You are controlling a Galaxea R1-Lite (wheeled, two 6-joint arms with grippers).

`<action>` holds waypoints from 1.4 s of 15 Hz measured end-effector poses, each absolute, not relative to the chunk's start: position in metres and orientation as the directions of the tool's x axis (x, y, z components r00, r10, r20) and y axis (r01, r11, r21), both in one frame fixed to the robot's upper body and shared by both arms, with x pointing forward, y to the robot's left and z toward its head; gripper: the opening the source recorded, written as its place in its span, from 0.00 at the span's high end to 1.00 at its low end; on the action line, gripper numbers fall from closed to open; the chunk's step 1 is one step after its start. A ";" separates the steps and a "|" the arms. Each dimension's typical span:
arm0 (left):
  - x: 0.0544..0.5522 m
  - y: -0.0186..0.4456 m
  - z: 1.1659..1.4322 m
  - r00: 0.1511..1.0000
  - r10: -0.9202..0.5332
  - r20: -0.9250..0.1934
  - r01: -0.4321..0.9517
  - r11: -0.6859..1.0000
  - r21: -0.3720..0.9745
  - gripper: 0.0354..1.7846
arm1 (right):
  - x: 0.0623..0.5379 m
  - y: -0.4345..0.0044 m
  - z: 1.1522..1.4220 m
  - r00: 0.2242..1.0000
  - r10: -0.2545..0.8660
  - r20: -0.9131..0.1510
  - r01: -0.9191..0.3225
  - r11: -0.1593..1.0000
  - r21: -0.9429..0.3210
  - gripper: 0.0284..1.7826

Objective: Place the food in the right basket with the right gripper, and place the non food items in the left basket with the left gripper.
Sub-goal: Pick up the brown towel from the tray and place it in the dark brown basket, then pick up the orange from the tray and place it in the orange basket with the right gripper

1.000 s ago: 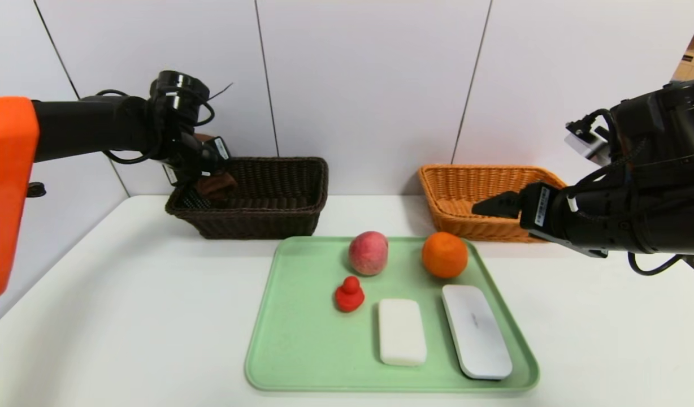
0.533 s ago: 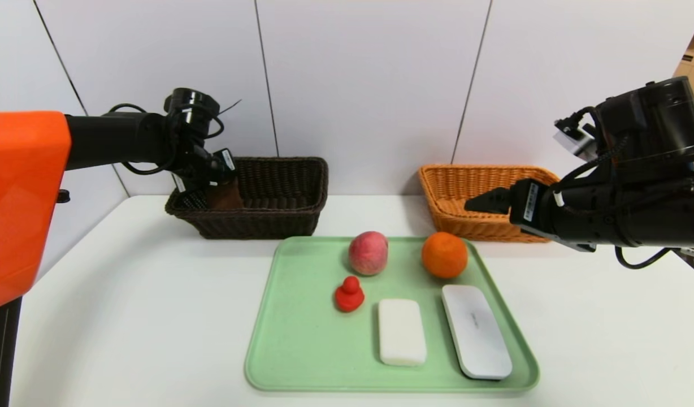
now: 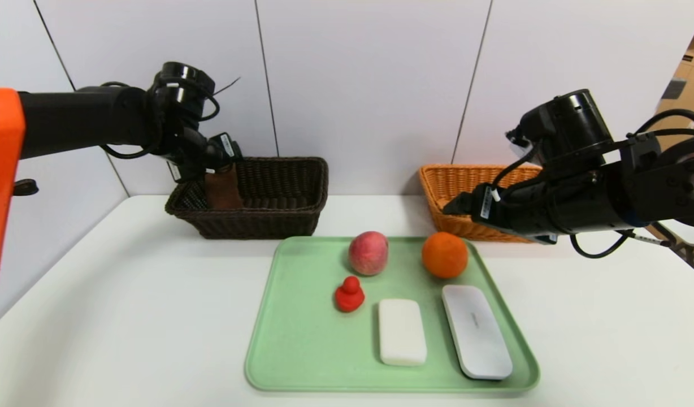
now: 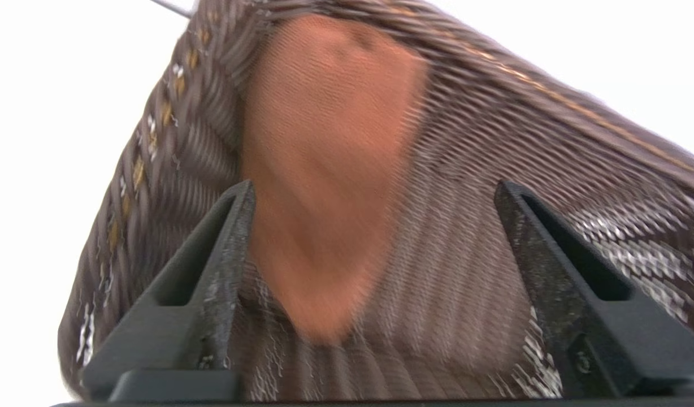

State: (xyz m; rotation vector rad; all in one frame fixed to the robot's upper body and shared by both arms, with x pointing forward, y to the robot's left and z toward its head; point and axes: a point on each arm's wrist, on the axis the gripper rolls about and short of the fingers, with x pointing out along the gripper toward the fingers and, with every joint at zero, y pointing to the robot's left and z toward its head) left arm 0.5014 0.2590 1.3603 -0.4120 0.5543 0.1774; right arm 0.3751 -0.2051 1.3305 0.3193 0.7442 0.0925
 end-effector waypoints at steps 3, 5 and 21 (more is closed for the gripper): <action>0.461 0.241 1.395 0.853 -0.008 -0.522 -0.201 0.918 -0.343 0.12 | 0.386 -0.197 1.323 0.709 0.190 -0.679 0.035 0.952 0.303 0.04; 0.436 0.230 1.407 0.852 -0.046 -0.522 -0.159 0.926 -0.342 0.11 | 0.392 -0.193 1.317 0.697 0.185 -0.692 0.038 0.955 0.293 0.04; 0.333 0.231 1.420 0.837 -0.142 -0.528 -0.057 0.938 -0.341 0.06 | 0.414 -0.173 1.272 0.618 0.158 -0.770 0.043 0.971 0.234 0.04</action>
